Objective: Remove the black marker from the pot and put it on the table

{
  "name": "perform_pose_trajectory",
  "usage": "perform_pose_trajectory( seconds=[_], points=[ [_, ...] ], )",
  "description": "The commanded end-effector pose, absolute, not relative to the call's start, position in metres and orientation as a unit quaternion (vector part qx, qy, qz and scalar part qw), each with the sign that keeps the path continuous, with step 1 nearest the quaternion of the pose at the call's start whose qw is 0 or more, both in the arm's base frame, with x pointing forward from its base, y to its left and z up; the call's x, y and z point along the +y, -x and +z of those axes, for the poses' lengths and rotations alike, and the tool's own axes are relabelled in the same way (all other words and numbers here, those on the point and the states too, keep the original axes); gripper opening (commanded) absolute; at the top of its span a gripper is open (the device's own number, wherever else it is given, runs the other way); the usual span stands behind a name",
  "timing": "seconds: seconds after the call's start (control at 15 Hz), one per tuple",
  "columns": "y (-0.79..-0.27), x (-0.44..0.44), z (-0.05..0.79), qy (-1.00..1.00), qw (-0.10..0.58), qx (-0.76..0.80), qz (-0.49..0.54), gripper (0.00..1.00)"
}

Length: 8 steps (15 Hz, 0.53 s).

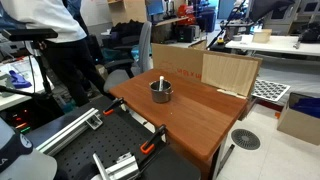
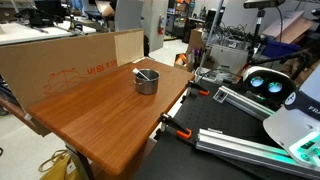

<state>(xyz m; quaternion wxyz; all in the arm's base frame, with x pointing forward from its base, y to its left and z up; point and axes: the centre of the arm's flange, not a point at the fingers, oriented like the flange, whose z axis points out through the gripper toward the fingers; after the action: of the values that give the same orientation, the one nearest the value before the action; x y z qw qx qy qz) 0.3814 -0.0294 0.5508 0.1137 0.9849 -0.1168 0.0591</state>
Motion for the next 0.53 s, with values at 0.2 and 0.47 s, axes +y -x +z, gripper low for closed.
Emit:
perform_pose_trajectory(
  seconds=[0.2, 0.47],
  points=[
    [-0.3819, -0.0293, 0.5541, -0.985, 0.113, -0.117, 0.063, 1.00],
    [-0.3819, -0.0293, 0.5541, -0.985, 0.113, -0.117, 0.063, 1.00]
  ],
)
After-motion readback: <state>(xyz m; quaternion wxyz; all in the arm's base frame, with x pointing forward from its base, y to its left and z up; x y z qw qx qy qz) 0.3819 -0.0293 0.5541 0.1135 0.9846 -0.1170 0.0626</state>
